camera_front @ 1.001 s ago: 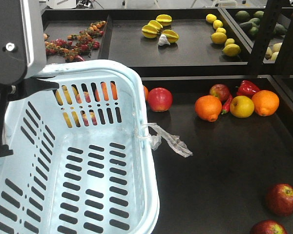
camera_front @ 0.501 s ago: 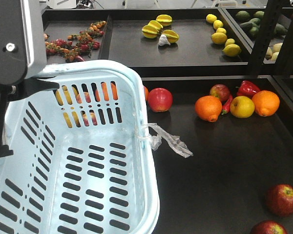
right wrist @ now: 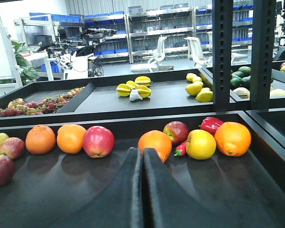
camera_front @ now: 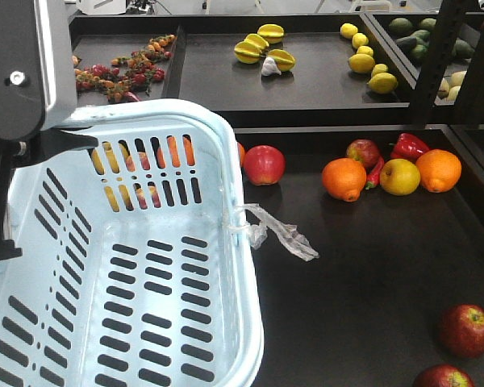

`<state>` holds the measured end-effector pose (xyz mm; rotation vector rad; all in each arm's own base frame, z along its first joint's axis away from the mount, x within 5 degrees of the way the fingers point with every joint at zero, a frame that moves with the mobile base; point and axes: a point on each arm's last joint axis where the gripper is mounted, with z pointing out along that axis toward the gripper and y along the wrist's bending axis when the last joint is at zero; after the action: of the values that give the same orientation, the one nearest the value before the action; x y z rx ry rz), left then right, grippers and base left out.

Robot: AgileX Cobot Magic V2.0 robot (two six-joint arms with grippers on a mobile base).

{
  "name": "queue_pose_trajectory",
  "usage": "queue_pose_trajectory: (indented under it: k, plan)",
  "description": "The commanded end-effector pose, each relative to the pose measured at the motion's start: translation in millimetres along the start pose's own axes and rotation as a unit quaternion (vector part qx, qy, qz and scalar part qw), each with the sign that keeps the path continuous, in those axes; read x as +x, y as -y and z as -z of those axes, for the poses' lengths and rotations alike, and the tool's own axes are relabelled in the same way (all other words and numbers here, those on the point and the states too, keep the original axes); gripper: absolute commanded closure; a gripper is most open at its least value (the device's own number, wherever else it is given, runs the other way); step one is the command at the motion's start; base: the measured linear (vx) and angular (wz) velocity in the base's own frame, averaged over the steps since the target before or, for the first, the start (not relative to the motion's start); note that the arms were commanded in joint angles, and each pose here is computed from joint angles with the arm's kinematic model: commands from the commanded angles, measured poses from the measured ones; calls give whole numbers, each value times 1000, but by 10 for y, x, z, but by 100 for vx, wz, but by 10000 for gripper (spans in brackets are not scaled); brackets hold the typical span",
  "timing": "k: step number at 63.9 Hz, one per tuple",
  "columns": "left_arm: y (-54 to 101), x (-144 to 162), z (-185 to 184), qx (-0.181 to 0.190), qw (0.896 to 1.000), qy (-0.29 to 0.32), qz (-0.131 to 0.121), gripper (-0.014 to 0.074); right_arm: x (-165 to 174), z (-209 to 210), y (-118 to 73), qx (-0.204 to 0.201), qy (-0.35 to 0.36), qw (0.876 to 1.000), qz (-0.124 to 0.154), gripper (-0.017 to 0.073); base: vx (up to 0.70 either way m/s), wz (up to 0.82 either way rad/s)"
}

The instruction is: Pick three apples into basket with both arms

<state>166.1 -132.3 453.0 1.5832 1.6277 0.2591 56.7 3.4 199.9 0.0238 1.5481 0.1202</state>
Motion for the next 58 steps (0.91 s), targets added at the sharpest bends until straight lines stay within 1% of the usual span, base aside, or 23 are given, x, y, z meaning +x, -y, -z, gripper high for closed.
queue_pose_trajectory:
  k: [1,44,58]
  plan:
    - [-105,-63,154,-49,998,45,8,600,-21,3,-3,-3,33,999,6,568,0,0]
    - [-105,-63,154,-49,998,45,8,600,-22,3,-3,-3,33,999,6,568,0,0]
    - [-78,-100,135,-32,997,61,21,600,-22,3,-3,-3,33,999,6,568,0,0]
